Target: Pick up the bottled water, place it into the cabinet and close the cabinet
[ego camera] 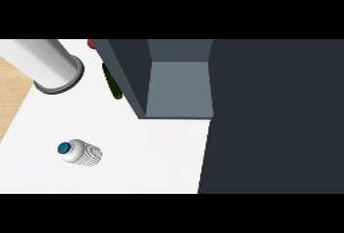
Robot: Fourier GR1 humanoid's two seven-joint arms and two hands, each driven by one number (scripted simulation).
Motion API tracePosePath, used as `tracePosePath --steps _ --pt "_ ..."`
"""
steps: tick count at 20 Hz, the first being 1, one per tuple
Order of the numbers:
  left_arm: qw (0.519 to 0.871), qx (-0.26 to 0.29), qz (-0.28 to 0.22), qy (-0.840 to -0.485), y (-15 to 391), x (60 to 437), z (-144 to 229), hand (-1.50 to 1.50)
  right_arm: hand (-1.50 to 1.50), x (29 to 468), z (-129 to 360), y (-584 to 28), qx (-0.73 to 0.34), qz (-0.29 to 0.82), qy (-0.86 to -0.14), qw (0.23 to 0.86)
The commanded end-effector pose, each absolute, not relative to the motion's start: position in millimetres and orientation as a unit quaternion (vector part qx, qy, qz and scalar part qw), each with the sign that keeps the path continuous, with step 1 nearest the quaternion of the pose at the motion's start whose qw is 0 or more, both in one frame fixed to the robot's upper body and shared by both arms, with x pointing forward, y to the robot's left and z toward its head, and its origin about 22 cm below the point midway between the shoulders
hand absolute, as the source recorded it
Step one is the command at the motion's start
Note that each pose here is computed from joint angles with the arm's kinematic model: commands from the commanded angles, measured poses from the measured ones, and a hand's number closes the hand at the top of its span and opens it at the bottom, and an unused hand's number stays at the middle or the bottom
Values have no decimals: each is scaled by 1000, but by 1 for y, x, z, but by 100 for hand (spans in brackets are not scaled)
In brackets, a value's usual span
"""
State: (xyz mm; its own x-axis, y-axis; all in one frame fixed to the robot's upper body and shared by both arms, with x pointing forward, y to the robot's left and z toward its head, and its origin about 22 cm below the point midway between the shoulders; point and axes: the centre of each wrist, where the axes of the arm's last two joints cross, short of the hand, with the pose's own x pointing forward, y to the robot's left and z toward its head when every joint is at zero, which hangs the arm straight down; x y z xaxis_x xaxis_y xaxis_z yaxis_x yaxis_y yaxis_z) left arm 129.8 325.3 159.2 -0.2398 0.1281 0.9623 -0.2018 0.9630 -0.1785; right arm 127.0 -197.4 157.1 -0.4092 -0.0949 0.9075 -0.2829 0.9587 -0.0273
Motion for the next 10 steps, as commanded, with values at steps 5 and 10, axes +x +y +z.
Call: tracePosePath --steps 5,10 --pt "607 2 125 -785 324 108 191 -150 -150 100 174 -175 127 78 -834 531" --pt "615 9 121 -779 328 93 193 -150 -150 100 176 -186 113 82 -832 537"
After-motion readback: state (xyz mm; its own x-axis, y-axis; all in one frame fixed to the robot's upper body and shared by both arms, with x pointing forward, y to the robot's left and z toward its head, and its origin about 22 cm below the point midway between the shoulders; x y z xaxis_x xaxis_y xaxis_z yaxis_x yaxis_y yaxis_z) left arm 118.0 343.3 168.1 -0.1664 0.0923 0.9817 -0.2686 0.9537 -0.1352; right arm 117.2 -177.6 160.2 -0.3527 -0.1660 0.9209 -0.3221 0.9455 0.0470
